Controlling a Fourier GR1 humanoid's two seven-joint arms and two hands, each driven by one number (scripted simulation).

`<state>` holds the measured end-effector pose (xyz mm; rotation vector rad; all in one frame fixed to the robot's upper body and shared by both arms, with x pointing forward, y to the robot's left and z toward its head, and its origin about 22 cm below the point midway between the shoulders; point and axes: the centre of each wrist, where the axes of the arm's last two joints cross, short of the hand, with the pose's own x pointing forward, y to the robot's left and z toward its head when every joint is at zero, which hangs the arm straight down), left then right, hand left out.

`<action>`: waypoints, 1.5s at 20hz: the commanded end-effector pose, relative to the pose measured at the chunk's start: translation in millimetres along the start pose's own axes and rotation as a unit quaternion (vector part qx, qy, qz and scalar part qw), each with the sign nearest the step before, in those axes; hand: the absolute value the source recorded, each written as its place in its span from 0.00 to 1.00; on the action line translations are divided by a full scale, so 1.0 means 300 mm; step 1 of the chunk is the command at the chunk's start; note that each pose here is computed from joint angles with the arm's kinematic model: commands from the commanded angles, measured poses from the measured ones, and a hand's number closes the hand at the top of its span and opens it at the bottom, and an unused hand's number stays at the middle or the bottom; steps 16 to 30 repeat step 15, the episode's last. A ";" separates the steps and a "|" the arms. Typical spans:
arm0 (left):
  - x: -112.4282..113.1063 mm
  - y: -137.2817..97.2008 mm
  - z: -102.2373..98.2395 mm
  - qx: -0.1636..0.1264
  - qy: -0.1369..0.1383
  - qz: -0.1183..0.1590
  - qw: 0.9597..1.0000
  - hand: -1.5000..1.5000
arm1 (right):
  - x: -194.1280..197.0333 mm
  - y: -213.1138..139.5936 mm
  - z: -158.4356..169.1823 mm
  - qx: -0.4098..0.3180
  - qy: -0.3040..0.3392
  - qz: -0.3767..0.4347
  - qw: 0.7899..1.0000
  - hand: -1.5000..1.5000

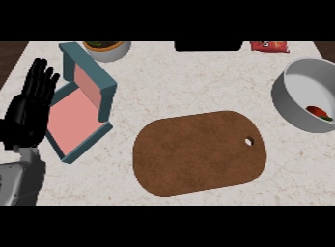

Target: Pick the bell pepper from the cutting board and place it in the pot

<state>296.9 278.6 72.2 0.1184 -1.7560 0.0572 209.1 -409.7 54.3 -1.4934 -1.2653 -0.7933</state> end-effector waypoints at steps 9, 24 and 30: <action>0.001 -0.035 -0.002 0.007 0.009 -0.002 1.000 0.50 | -0.146 -0.371 -0.009 -0.041 -0.006 -0.029 0.999 0.00; 0.007 -0.026 -0.019 -0.001 -0.008 0.000 1.000 0.50 | -0.235 -0.576 -0.052 -0.048 -0.006 -0.016 0.999 0.00; 0.007 -0.026 -0.019 -0.001 -0.008 0.000 1.000 0.50 | -0.235 -0.576 -0.052 -0.048 -0.006 -0.016 0.999 0.00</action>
